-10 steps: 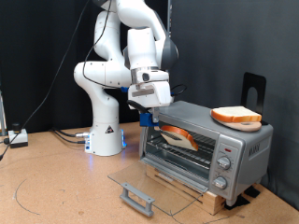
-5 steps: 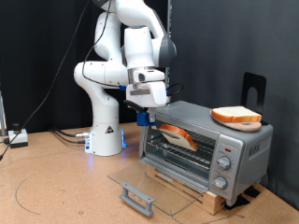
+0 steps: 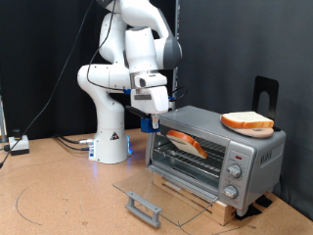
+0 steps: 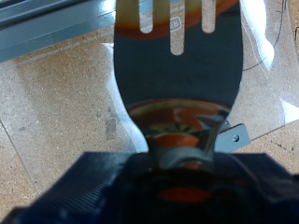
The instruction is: Make a piece of toast with the oven
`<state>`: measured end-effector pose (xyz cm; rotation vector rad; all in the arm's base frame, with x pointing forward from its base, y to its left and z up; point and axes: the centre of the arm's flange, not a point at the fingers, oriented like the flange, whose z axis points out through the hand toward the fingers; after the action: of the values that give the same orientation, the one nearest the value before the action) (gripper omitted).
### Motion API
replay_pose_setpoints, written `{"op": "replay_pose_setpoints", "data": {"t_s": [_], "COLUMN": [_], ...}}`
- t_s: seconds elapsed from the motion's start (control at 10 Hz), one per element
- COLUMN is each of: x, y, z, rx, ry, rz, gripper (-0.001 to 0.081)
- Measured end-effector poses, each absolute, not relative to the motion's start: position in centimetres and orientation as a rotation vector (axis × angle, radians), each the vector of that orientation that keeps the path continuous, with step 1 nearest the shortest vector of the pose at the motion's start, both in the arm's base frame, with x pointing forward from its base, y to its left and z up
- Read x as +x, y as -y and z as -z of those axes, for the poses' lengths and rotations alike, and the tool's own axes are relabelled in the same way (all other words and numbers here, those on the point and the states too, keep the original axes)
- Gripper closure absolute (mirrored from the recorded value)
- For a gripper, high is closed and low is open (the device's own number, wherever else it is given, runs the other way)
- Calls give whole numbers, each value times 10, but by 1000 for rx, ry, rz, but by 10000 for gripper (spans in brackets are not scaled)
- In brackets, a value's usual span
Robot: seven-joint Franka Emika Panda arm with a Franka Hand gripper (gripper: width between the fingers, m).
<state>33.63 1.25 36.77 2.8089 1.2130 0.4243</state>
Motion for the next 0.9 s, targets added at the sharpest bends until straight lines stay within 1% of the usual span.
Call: {"op": "replay_pose_setpoints", "data": {"t_s": [0.2,0.6,0.7,0.9], "x": [337,345,347,351], "y": [-16,-56,-64,-71], "z": [-363,-320,-311,-307], "rx": [2858,2947,2960,2974], "ry": [-1140,-1008,-1004,-1025], "rz": [-414,-398,-409,-468], "gripper": [381,381,381,381]}}
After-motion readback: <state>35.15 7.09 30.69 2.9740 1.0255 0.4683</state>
